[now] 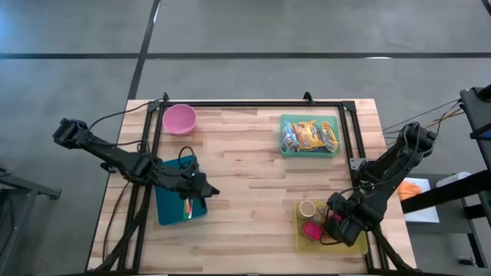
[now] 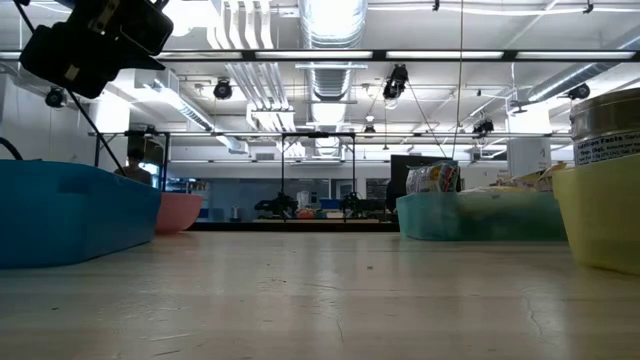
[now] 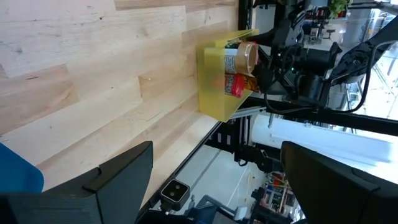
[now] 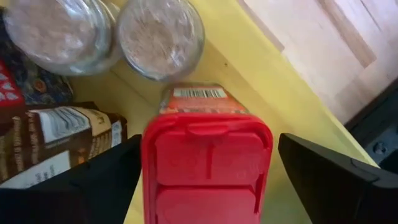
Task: Pick & Place Food Item
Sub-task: Put the red spice can into the yellow bin, then return to Home Position
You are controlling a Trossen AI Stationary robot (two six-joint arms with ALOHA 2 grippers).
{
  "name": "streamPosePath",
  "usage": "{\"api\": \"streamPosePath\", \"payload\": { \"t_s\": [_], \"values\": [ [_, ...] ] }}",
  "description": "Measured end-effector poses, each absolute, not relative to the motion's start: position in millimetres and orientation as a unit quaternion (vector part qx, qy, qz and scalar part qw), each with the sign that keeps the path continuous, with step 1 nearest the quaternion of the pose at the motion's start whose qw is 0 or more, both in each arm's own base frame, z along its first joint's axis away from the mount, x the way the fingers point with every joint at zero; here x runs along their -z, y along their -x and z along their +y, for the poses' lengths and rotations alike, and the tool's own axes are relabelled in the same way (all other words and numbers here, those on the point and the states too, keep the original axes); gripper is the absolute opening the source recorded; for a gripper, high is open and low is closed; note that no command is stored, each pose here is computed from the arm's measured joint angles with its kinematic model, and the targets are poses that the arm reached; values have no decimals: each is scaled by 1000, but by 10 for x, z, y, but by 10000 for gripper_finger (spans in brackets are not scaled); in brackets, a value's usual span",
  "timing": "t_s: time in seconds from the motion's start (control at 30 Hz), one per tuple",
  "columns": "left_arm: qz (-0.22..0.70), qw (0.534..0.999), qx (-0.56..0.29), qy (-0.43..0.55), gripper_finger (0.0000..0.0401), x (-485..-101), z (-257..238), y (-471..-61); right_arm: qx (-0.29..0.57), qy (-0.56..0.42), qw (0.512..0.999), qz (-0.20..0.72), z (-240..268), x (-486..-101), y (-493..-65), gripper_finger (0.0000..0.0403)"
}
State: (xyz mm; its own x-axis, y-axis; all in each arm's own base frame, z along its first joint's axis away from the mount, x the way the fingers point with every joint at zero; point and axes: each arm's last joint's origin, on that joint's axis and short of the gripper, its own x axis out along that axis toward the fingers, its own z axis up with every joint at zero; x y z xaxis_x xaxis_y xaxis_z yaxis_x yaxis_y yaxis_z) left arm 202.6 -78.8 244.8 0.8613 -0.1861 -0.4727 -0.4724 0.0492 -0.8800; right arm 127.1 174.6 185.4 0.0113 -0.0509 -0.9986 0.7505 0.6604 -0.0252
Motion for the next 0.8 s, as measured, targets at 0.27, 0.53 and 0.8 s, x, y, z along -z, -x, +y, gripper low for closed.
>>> {"api": "streamPosePath", "payload": {
  "t_s": [0.27,0.53,0.8],
  "values": [
    [242,685,-104,680,356,-2447,-788,-2026,282,-272,649,652,1797,-1971,-1293,369],
    [249,683,-101,679,356,-2444,-792,-2023,292,-221,649,667,1808,-2451,-1282,369],
    [262,681,-99,677,356,-2431,-796,-2016,270,-199,696,635,1816,-2896,-1314,276]
  ]
}}
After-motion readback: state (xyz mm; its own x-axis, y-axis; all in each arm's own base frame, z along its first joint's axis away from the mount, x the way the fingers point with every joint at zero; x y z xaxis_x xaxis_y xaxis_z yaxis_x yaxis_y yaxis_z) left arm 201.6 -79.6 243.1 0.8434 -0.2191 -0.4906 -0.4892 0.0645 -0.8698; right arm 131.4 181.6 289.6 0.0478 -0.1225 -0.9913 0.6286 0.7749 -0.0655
